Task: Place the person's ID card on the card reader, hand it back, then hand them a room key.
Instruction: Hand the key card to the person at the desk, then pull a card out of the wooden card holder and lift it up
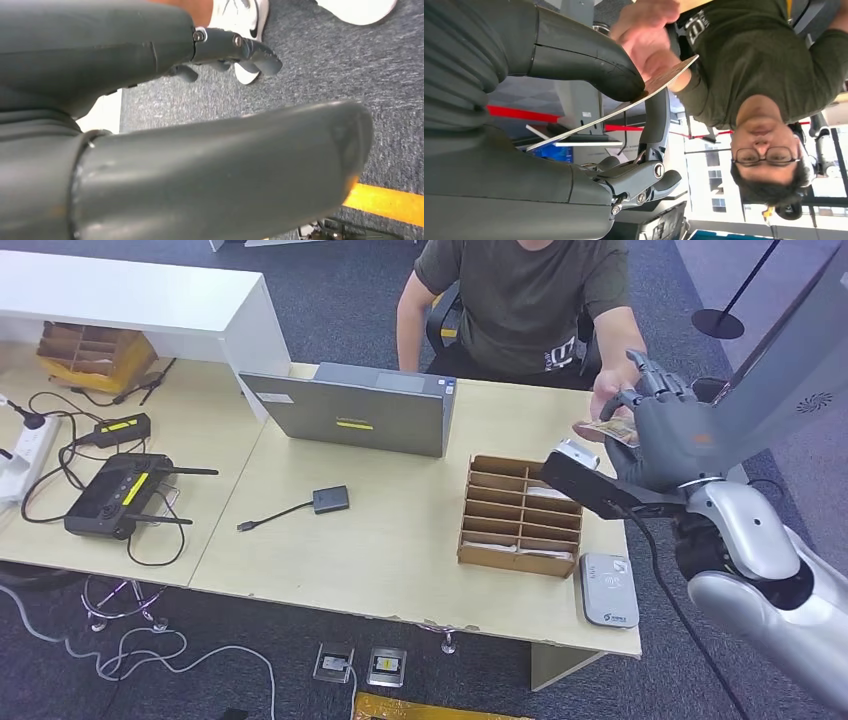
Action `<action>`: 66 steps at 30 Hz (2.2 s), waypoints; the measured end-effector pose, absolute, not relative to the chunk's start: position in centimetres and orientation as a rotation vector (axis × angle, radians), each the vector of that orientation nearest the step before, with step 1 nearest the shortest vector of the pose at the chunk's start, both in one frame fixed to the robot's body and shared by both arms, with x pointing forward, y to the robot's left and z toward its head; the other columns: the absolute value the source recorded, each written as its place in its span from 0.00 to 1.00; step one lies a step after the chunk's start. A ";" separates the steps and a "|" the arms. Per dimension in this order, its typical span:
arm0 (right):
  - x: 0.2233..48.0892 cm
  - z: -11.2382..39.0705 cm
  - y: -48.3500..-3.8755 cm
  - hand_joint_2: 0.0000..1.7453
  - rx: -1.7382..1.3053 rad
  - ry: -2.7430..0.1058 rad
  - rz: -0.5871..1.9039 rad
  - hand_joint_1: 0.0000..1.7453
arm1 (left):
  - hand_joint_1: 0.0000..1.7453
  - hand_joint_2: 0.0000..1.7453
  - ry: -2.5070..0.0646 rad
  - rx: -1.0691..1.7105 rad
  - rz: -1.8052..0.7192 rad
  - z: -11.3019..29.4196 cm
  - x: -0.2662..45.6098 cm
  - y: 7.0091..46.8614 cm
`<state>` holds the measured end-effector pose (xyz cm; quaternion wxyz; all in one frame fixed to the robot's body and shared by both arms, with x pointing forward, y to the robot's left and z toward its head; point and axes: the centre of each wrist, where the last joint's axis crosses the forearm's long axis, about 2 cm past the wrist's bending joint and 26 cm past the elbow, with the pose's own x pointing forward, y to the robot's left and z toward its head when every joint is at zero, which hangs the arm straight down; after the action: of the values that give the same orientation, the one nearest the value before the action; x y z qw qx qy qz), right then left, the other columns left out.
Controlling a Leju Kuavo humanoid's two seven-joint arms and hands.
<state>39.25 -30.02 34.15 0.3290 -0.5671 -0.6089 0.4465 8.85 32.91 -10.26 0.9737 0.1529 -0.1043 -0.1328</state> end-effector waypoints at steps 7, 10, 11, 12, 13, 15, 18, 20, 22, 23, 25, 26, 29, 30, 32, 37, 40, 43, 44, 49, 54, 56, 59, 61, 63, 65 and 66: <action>40.1 32.1 -27.0 1.00 -1.424 -1.609 1.236 1.00 | 0.00 0.00 -0.216 0.293 -0.298 -10.2 9.5 32.2; 40.5 31.6 -26.3 1.00 -1.397 -1.606 1.248 1.00 | 0.00 0.00 -0.217 0.290 -0.303 -10.2 9.5 32.0; 40.6 31.4 -26.1 1.00 -1.389 -1.603 1.251 1.00 | 0.00 0.00 -0.217 0.289 -0.304 -10.2 9.5 32.0; 40.7 31.2 -25.9 1.00 -1.382 -1.599 1.254 1.00 | 0.00 0.00 -0.217 0.289 -0.305 -10.2 9.5 31.9; 40.8 31.0 -25.8 1.00 -1.376 -1.595 1.255 1.00 | 0.00 0.00 -0.216 0.288 -0.306 -10.2 9.5 31.8; 41.0 30.6 -25.6 1.00 -1.369 -1.587 1.253 1.00 | 0.00 0.00 -0.214 0.286 -0.307 -10.2 9.4 31.7; 41.3 30.2 -25.7 1.00 -1.368 -1.570 1.249 1.00 | 0.00 0.00 -0.210 0.285 -0.309 -10.2 9.4 31.6; 41.4 29.9 -25.9 1.00 -1.371 -1.556 1.249 1.00 | 0.00 0.00 -0.209 0.284 -0.310 -10.2 9.4 31.5; 41.6 29.8 -26.0 1.00 -1.374 -1.544 1.249 1.00 | 0.00 0.00 -0.209 0.284 -0.310 -10.2 9.3 31.5; 41.6 29.7 -26.1 1.00 -1.376 -1.539 1.250 1.00 | 0.00 0.00 -0.209 0.284 -0.310 -10.2 9.3 31.5; 41.7 29.6 -26.2 1.00 -1.381 -1.528 1.250 1.00 | 0.00 0.00 -0.209 0.283 -0.310 -10.2 9.3 31.4; 41.8 29.5 -26.3 1.00 -1.383 -1.521 1.250 1.00 | 0.00 0.00 -0.209 0.283 -0.310 -10.2 9.3 31.4; 41.9 29.3 -26.5 1.00 -1.389 -1.501 1.247 0.84 | 0.00 0.00 -0.209 0.285 -0.310 -10.2 9.3 31.4; 42.0 29.2 -26.6 1.00 -1.392 -1.495 1.245 0.72 | 0.00 0.00 -0.209 0.285 -0.309 -10.2 9.3 31.4; 42.2 29.1 -26.9 1.00 -1.401 -1.482 1.239 0.41 | 0.00 0.00 -0.208 0.284 -0.309 -10.3 9.3 31.4; 42.6 28.6 -27.5 0.50 -1.420 -1.455 1.227 0.00 | 0.00 0.00 -0.205 0.285 -0.308 -10.3 9.2 31.3; 42.7 28.3 -27.8 0.00 -1.424 -1.457 1.221 0.00 | 0.00 0.00 -0.204 0.285 -0.308 -10.3 9.2 31.3; 42.8 28.2 -28.0 0.00 -1.442 -1.479 1.207 0.00 | 0.00 0.00 -0.203 0.287 -0.304 -10.3 9.2 31.3; 42.8 28.2 -28.0 0.00 -1.452 -1.489 1.199 0.00 | 0.00 0.00 -0.203 0.287 -0.302 -10.3 9.2 31.3; 42.6 27.7 -28.1 0.00 -1.450 -1.557 1.167 0.00 | 0.00 0.00 -0.195 0.290 -0.287 -10.3 8.8 31.3; 41.8 27.1 -27.7 0.00 -1.440 -1.507 1.201 0.00 | 0.00 0.00 -0.187 0.290 -0.285 -10.5 8.3 31.4; 41.4 27.1 -27.6 0.00 -1.420 -1.455 1.179 0.00 | 0.00 0.00 -0.186 0.295 -0.284 -10.5 8.1 31.4; 40.5 27.2 -28.0 0.00 -1.373 -1.381 1.157 0.00 | 0.00 0.00 -0.184 0.298 -0.286 -10.5 8.0 31.4; 39.8 27.6 -28.3 0.00 -1.359 -1.356 1.168 0.00 | 0.00 0.00 -0.184 0.297 -0.288 -10.5 8.0 31.5; 39.0 28.0 -28.6 0.00 -1.361 -1.355 1.181 0.00 | 0.00 0.00 -0.183 0.299 -0.286 -10.5 8.0 31.6; 38.1 28.3 -28.8 0.50 -1.372 -1.367 1.194 0.00 | 0.00 0.00 -0.184 0.300 -0.283 -10.5 7.9 31.7; 37.6 28.5 -28.9 0.75 -1.379 -1.375 1.203 0.00 | 0.00 0.00 -0.185 0.300 -0.282 -10.5 7.9 31.8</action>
<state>37.64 -28.91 28.47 0.4135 -0.5484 -0.5469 0.4787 7.85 31.82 -10.51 0.9747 0.1487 -0.0919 -0.1396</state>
